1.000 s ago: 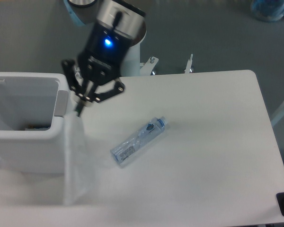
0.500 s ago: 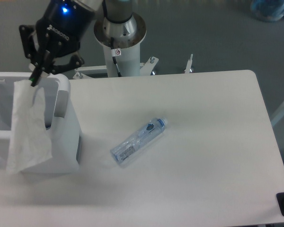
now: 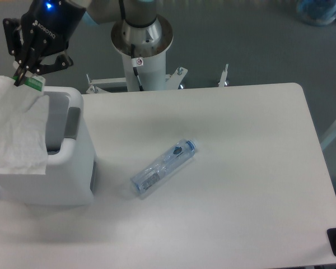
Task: Place the trash in the trash can
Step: 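Lower the bag into the bin and open the gripper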
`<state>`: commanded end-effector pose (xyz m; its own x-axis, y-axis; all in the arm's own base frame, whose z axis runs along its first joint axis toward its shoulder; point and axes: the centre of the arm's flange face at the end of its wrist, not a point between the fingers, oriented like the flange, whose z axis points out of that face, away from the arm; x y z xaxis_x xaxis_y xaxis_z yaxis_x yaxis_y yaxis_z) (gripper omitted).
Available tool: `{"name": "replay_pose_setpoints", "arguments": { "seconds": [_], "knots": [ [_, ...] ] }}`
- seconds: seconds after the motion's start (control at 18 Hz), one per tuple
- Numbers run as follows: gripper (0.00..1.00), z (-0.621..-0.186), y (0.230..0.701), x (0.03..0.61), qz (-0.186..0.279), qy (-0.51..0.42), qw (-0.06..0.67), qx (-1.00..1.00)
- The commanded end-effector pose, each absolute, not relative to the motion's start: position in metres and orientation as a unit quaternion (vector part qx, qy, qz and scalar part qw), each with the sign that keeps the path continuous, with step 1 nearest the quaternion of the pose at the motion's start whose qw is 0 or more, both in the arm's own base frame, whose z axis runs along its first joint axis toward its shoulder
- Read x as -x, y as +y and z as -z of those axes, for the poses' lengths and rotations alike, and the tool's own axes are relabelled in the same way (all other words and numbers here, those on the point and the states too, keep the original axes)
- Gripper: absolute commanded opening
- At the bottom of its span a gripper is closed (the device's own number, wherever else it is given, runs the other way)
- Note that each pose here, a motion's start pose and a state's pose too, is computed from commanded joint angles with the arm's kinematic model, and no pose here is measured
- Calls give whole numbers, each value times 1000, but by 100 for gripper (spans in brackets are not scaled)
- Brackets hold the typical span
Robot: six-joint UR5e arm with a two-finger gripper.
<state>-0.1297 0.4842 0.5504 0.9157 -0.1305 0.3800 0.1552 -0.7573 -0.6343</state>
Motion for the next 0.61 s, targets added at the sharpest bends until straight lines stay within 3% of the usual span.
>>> {"name": "replay_pose_setpoints", "arguments": {
  "seconds": [0.39,0.61],
  "knots": [
    [0,-508,503,132,213,-6,305,928],
    [0,-507,503,130,214,-1,304,928]
  ]
}}
